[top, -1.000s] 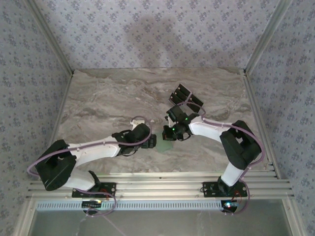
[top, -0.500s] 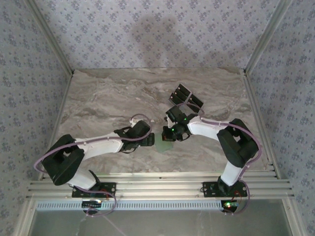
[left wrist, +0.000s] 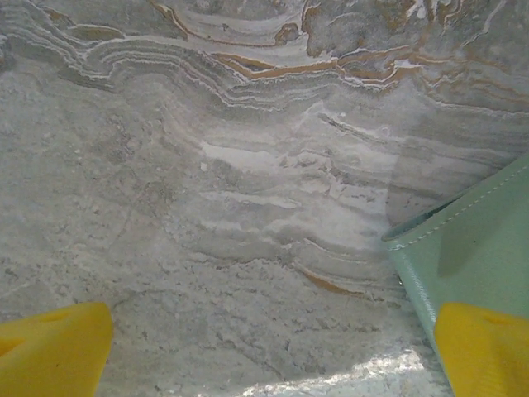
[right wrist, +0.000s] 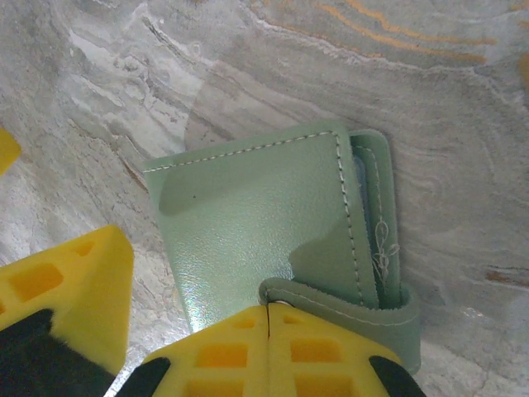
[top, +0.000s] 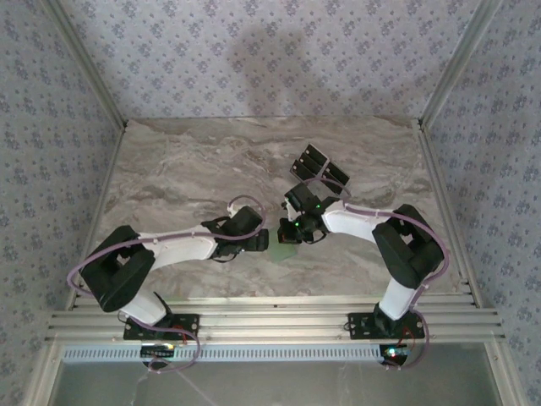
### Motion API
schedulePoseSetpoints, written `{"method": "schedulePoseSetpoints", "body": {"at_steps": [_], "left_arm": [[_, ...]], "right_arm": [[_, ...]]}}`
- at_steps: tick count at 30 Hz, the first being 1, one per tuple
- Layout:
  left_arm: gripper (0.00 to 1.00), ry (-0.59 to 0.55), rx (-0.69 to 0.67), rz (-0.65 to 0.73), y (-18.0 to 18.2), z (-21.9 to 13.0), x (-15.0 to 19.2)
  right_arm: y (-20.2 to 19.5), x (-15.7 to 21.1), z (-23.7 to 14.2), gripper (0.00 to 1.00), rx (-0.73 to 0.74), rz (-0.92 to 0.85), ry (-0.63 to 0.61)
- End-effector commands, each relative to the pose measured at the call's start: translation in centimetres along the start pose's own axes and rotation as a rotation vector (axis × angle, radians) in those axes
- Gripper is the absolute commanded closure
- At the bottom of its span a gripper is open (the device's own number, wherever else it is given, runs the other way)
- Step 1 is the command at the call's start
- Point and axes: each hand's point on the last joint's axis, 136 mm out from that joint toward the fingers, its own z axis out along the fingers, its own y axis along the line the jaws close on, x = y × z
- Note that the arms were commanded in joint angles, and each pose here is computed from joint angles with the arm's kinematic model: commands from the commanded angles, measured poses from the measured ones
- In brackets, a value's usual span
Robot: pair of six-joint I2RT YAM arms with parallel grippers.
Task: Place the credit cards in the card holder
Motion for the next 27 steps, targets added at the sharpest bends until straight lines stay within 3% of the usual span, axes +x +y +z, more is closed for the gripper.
{"method": "schedulePoseSetpoints", "body": {"at_steps": [1, 10, 17, 27], "left_arm": [[0.00, -0.002, 0.015, 0.008, -0.8, 0.1, -0.7], [0.00, 0.006, 0.007, 0.011, -1.0, 0.8, -0.7], [0.00, 0.000, 0.008, 0.015, -1.0, 0.5, -0.8], [0.00, -0.066, -0.008, -0.044, 0.1, -1.5, -3.7]], "right_arm": [[-4.6, 4.4, 1.7, 1.00, 0.157, 0.044, 0.132], [-6.0, 5.7, 2.4, 1.00, 0.192, 0.078, 0.165], [-3.8, 3.9, 1.5, 1.00, 0.126, 0.053, 0.116], [1.1, -0.3, -0.8, 0.65, 0.045, -0.007, 0.024]]}}
